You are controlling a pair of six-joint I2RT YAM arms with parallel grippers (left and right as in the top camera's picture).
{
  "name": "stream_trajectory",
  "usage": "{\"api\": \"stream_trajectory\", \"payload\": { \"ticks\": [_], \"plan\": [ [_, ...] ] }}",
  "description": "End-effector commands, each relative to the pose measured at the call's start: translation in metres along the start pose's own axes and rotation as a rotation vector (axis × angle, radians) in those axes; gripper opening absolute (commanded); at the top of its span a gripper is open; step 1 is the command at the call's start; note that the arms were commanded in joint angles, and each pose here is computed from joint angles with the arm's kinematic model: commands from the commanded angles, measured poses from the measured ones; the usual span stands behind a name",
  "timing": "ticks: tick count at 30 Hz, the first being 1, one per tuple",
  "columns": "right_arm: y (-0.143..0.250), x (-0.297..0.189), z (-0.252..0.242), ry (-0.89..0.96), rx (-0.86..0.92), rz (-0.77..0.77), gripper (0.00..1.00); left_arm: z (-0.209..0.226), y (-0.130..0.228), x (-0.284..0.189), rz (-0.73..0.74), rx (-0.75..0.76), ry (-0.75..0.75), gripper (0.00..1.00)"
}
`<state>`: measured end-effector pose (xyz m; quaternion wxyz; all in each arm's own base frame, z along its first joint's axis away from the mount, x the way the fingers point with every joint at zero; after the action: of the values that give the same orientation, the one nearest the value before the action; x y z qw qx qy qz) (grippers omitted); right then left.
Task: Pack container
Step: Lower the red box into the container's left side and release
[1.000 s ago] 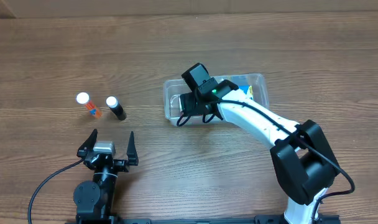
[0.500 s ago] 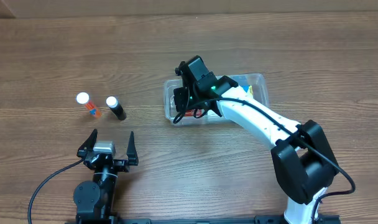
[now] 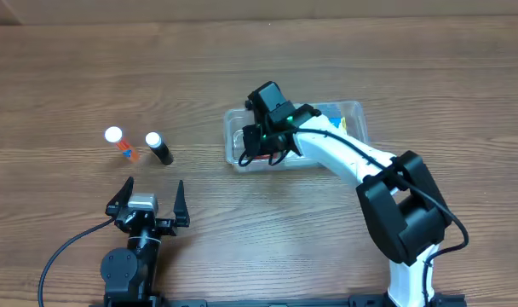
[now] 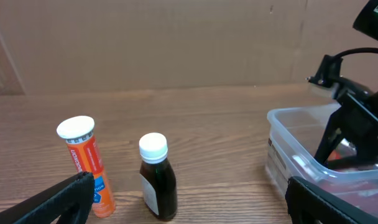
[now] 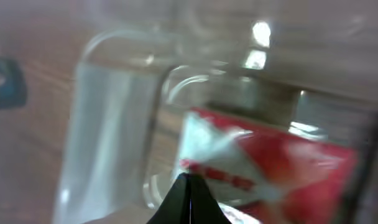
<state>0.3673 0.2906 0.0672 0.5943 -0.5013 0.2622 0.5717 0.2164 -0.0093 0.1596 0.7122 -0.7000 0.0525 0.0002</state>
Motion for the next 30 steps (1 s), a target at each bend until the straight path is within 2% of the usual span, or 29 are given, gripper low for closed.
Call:
{"api": "stream_trajectory", "payload": {
  "ticks": [1, 4, 8, 10, 16, 23, 26, 30],
  "plan": [
    [-0.016, -0.009, -0.016, 0.042, 0.032, -0.047, 0.04, 0.000, 0.001, 0.000, 0.001, 0.019, 0.002, 1.00],
    [-0.017, -0.010, -0.020, 0.049, 0.040, -0.049, 0.04, 0.000, 0.001, 0.000, 0.001, 0.018, 0.002, 1.00],
    [-0.016, -0.011, -0.001, -0.071, -0.031, -0.025, 0.04, 0.000, 0.001, 0.000, 0.001, 0.019, 0.002, 1.00],
    [-0.016, -0.011, 0.000, -0.069, -0.035, -0.027, 0.04, 0.000, 0.001, 0.000, 0.001, 0.019, 0.002, 1.00],
    [-0.012, -0.007, -0.036, 0.164, -0.011, -0.034, 0.04, 0.000, 0.001, 0.000, 0.001, 0.018, 0.002, 1.00],
    [-0.015, -0.011, -0.052, 0.187, 0.106, -0.028, 0.04, 0.000, 0.001, 0.000, 0.001, 0.019, 0.002, 1.00],
    [-0.018, -0.015, -0.033, 0.083, 0.065, -0.008, 0.04, 0.000, 0.001, 0.000, 0.001, 0.019, 0.002, 1.00],
    [-0.029, -0.030, 0.019, -0.170, -0.057, -0.007, 0.04, 0.000, 0.001, 0.000, 0.001, 0.018, 0.002, 1.00]
  ]
}}
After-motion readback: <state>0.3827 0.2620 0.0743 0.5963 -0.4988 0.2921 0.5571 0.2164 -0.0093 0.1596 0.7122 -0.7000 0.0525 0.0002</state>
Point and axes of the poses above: each gripper's point midway between its finger pads, its own x axis out along the fingers, its own z axis along the line the jaws close on, y = z × x, the point moved 3 cm from there along -x, back along the fingers, and after that the axes turned 1 degree about x, right-handed, at the moved point
